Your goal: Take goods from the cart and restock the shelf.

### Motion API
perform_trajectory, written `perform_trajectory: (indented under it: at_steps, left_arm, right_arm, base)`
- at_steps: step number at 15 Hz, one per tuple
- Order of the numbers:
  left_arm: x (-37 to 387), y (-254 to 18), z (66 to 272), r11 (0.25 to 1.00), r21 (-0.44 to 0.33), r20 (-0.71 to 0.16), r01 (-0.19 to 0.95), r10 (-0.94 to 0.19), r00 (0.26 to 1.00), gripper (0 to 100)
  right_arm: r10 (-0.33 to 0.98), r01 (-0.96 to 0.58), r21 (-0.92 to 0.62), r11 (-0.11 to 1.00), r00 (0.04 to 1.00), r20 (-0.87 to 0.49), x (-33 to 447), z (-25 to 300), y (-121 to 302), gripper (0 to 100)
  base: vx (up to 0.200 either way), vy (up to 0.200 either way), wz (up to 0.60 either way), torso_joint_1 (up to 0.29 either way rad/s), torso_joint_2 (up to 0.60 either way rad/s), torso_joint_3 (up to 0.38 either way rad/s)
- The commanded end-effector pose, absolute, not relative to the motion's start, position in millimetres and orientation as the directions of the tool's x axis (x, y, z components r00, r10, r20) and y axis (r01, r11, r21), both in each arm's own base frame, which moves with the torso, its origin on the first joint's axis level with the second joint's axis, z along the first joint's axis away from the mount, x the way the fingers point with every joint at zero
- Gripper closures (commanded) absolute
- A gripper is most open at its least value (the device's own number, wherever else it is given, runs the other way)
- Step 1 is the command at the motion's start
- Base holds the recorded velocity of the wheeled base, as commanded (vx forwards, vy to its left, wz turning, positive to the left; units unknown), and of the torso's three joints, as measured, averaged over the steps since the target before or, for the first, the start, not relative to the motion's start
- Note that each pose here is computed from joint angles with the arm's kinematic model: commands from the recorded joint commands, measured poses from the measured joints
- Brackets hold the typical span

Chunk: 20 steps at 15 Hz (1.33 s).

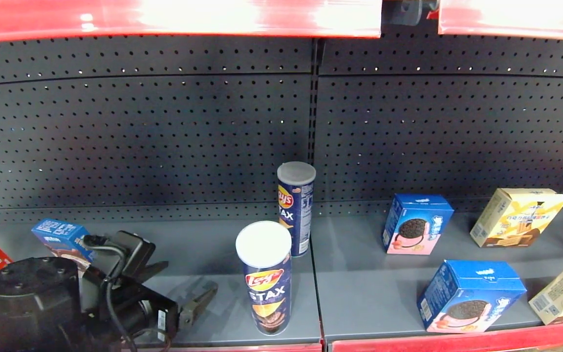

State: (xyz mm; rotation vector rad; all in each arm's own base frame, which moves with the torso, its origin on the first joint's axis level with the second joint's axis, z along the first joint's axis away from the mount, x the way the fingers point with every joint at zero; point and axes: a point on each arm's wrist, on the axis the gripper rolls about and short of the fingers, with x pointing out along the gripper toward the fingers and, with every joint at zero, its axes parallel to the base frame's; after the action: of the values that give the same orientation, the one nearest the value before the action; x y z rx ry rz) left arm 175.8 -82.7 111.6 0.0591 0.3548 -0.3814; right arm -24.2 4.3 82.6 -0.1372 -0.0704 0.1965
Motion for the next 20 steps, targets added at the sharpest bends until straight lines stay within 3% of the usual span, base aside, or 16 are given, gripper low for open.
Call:
perform_trajectory:
  at_steps: [1, 15, 20]
  left_arm:
    - [185, -89, 104, 0.925, -0.007, -0.386, 0.380, -0.353, 0.852, 0]
    - [205, -127, 107, 0.900, -0.057, -0.364, 0.433, -0.422, 0.830, 0]
    - [192, -118, 89, 0.908, -0.041, -0.443, 0.417, -0.390, 0.807, 0]
  right_arm:
    - [0.201, -0.191, -0.144, 0.971, 0.978, 0.056, -24, 83, 4, 0]
    - [0.203, -0.191, -0.169, 0.967, 0.978, 0.054, -24, 83, 4, 0]
    - [0.203, -0.191, -0.171, 0.967, 0.978, 0.054, -24, 83, 4, 0]
  base:
    - [0.000, 0.000, 0.00, 0.000, 0.00, 0.000]
    - [0.000, 0.000, 0.00, 0.000, 0.00, 0.000]
    - [0.000, 0.000, 0.00, 0.000, 0.00, 0.000]
